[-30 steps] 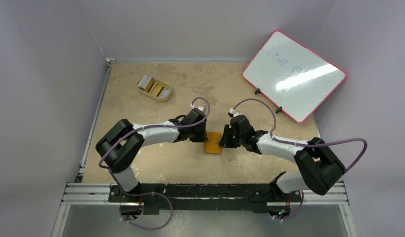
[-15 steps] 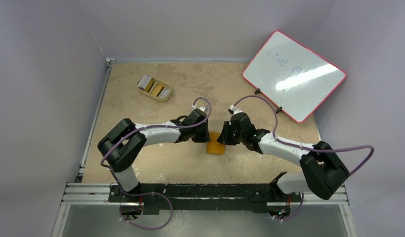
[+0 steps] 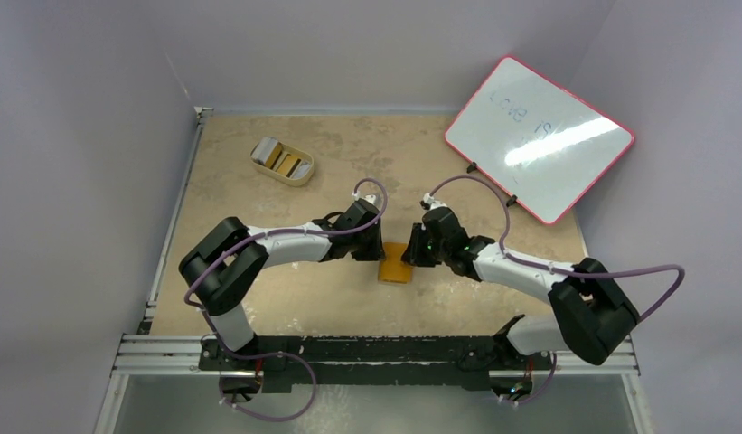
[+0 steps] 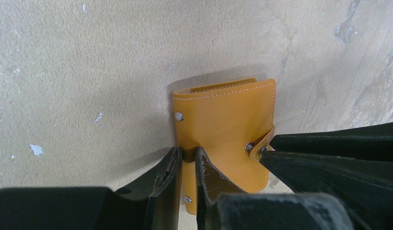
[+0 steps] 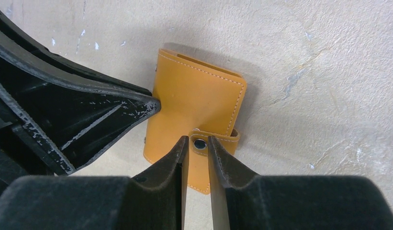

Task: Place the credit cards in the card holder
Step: Close the card holder at the center of the board.

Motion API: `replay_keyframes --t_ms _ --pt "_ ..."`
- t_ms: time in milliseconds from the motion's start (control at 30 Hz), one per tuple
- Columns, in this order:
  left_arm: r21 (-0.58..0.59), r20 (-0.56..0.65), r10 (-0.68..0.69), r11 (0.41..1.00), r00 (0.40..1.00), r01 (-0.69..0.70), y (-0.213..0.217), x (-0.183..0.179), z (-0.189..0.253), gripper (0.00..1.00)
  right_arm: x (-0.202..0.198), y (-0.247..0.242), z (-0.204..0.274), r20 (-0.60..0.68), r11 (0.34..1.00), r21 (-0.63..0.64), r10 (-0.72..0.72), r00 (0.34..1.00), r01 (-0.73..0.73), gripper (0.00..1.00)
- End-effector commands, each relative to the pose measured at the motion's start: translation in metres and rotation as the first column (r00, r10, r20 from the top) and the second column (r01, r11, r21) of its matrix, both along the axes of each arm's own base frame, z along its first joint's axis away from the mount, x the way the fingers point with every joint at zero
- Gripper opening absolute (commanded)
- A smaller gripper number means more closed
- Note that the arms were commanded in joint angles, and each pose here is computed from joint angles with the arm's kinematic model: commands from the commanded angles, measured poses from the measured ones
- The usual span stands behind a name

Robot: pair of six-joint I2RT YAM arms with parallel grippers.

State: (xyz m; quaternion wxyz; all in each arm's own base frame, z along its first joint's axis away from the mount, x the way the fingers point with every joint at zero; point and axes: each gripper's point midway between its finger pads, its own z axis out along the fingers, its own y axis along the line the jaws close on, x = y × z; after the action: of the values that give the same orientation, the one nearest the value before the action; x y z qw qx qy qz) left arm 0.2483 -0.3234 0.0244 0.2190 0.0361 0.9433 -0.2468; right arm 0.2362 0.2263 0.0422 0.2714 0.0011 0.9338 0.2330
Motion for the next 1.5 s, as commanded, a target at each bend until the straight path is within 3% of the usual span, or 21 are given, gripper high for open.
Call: replay_keyframes --t_ms 0,900,1467 --pt "0.019 -0.024 -0.007 1.000 1.000 0.008 0.001 -0.007 -0.008 0.13 0.005 0.003 0.018 0.040 0.999 0.029 -0.020 0.999 0.019 0.24" --pt "0.016 -0.023 -0.011 1.000 1.000 0.011 -0.001 -0.006 -0.006 0.13 -0.003 0.014 -0.004 -0.014 0.997 0.082 0.001 1.000 0.000 0.18" --pt "0.007 -0.020 -0.008 1.000 1.000 0.008 -0.002 -0.007 -0.005 0.13 -0.010 0.002 -0.031 -0.080 0.995 -0.096 -0.005 0.997 -0.003 0.10"
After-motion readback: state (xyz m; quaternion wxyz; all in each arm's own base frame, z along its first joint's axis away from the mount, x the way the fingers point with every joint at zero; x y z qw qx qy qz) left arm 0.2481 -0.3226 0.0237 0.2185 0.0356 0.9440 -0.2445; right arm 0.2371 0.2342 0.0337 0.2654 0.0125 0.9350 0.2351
